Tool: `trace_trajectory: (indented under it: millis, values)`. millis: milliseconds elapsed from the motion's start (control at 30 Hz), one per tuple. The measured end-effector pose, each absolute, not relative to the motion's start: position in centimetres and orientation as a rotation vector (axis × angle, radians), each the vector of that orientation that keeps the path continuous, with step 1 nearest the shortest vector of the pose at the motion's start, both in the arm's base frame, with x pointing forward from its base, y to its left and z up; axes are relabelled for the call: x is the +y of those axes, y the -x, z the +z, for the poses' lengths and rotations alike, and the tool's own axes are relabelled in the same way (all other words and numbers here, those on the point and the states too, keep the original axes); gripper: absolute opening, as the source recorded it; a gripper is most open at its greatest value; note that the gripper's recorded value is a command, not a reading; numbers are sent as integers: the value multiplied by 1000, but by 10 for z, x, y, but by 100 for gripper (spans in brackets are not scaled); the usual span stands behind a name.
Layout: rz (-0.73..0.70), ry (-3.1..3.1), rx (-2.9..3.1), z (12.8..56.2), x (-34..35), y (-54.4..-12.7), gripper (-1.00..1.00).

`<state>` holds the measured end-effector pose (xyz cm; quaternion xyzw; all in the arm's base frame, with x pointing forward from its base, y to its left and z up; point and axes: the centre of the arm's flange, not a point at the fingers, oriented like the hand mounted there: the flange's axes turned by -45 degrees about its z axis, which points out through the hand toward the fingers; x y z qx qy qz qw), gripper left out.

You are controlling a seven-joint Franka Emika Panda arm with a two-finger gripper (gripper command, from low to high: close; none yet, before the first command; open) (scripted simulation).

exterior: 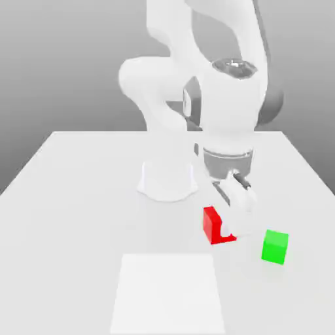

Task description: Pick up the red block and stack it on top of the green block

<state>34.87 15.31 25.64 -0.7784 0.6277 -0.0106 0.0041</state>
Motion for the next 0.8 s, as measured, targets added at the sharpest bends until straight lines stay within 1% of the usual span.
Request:
trace_trajectory:
  millis: [133, 200, 367, 567, 600, 800]
  values:
    - [-13, 2405, 2013, 252, 219, -309, -100]
    - [-6, 2395, 2027, 245, 239, -294, -100]
    - [-11, 2388, 2030, 222, 246, -291, -100]
    - [-13, 2384, 2026, 222, 246, -292, -100]
    - [-13, 2383, 2026, 223, 246, -292, 100]
    - [-13, 2383, 2026, 223, 246, -292, 100]
